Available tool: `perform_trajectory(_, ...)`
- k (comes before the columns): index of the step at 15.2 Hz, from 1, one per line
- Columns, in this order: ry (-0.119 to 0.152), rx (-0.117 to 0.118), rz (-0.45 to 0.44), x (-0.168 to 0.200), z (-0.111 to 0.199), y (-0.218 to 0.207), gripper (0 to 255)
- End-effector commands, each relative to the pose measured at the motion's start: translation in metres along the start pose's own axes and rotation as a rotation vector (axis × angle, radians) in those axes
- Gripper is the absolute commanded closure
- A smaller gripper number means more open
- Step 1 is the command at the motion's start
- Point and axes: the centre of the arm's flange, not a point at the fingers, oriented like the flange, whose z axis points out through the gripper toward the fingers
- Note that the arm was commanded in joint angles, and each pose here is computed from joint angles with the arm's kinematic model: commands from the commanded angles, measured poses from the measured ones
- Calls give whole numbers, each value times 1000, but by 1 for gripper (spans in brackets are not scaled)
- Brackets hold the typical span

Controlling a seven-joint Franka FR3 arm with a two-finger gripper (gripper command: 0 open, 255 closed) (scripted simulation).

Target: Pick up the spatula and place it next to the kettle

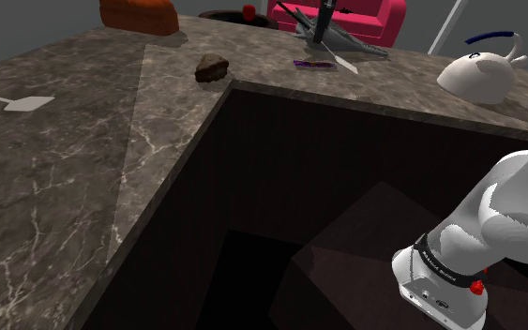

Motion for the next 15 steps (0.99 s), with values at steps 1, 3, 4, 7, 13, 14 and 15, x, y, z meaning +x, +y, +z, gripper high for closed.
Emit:
perform_trajectory(1,0,0,0,2,-11,0,255)
perform_trajectory(3,0,0,0,3,-21,0,255)
perform_trajectory(4,0,0,0,3,-27,0,255)
perform_trajectory(7,0,0,0,4,-42,0,255)
perform_trajectory(13,0,0,0,6,-74,0,255)
perform_trajectory(14,0,0,0,6,-79,0,255)
perform_trajectory(15,0,0,0,7,-85,0,255)
